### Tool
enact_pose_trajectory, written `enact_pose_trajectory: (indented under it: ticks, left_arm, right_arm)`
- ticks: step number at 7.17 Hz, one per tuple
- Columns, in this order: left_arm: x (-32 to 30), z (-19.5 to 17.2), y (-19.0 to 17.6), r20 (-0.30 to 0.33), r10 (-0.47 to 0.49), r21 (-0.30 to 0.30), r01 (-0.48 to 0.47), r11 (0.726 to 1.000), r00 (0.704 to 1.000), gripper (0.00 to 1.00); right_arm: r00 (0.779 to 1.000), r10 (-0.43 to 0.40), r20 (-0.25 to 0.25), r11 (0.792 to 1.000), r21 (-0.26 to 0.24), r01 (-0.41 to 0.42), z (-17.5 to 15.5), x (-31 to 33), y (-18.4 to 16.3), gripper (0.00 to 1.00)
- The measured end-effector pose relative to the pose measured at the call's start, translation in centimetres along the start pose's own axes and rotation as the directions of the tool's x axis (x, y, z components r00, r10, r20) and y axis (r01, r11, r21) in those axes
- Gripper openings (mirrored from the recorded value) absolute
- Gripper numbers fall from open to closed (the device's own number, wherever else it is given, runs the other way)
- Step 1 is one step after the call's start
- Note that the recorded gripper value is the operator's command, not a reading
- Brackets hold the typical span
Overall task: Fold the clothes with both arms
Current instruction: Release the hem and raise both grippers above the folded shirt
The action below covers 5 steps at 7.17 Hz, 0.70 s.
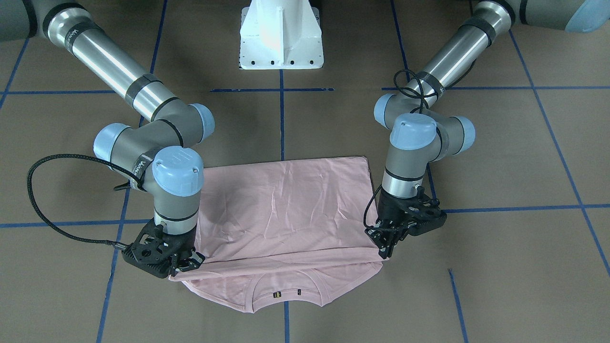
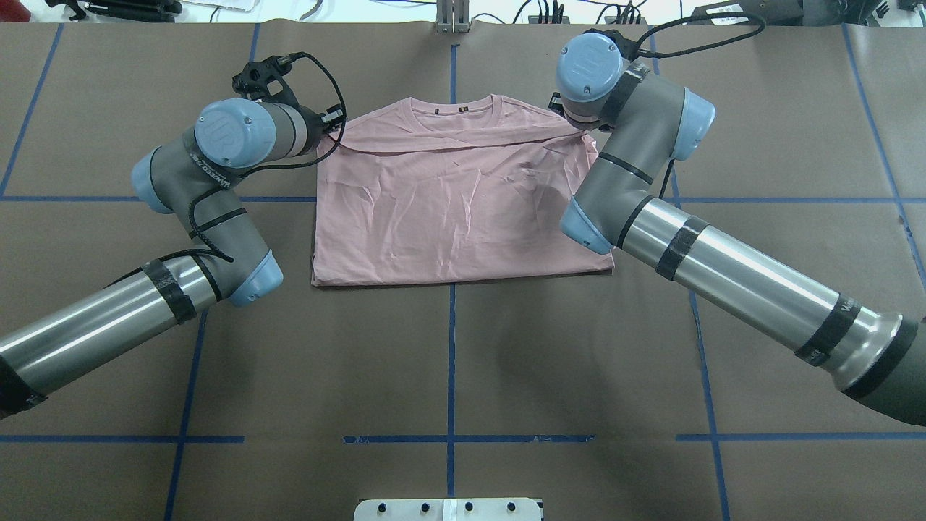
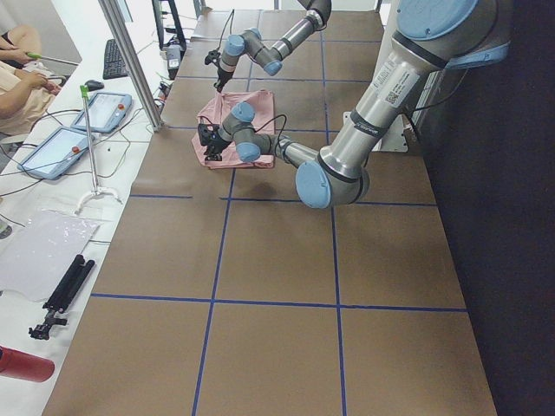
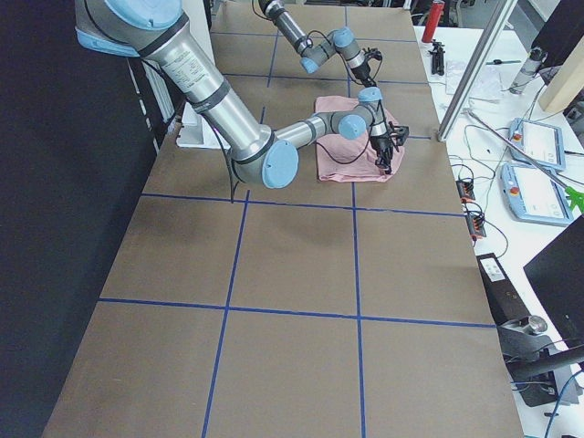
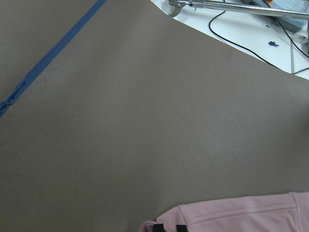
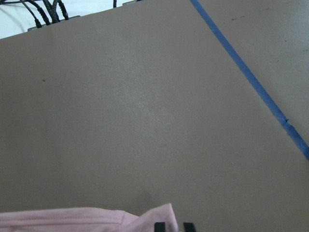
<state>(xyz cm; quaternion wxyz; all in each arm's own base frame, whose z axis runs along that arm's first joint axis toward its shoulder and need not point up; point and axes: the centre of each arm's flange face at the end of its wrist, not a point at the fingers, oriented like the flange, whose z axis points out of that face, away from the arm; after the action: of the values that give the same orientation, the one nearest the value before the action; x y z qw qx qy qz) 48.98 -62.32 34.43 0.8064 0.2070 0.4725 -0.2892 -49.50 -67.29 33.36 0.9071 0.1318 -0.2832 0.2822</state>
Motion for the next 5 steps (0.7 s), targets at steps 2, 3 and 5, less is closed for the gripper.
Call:
enact_pose_trajectory:
  ticks: [2,3,5]
  left_arm:
    - [0.0,-1.1,0.0,-0.039,-0.002,0.0,0.002,1.0,0.999,0.39]
    - [-0.2,-1.9,0.3,-0.053,-0.002,-0.003,0.002,1.0,0.999,0.39]
    - [-0.3,-2.8,0.7,-0.07,0.0,-0.008,0.0,1.0,0.998,0.39]
  right_arm:
    - [0.998,0.005,0.066,1.0,-0.009,-0.004,-3.0,-0.7,-0.7,0.62]
    - [0.993,0.008,0.122,0.999,-0.05,-0.002,-5.0,0.9,0.9,0.62]
    - [0.981,0.023,0.192,0.99,-0.14,0.004,-7.8,7.4,7.4,0.62]
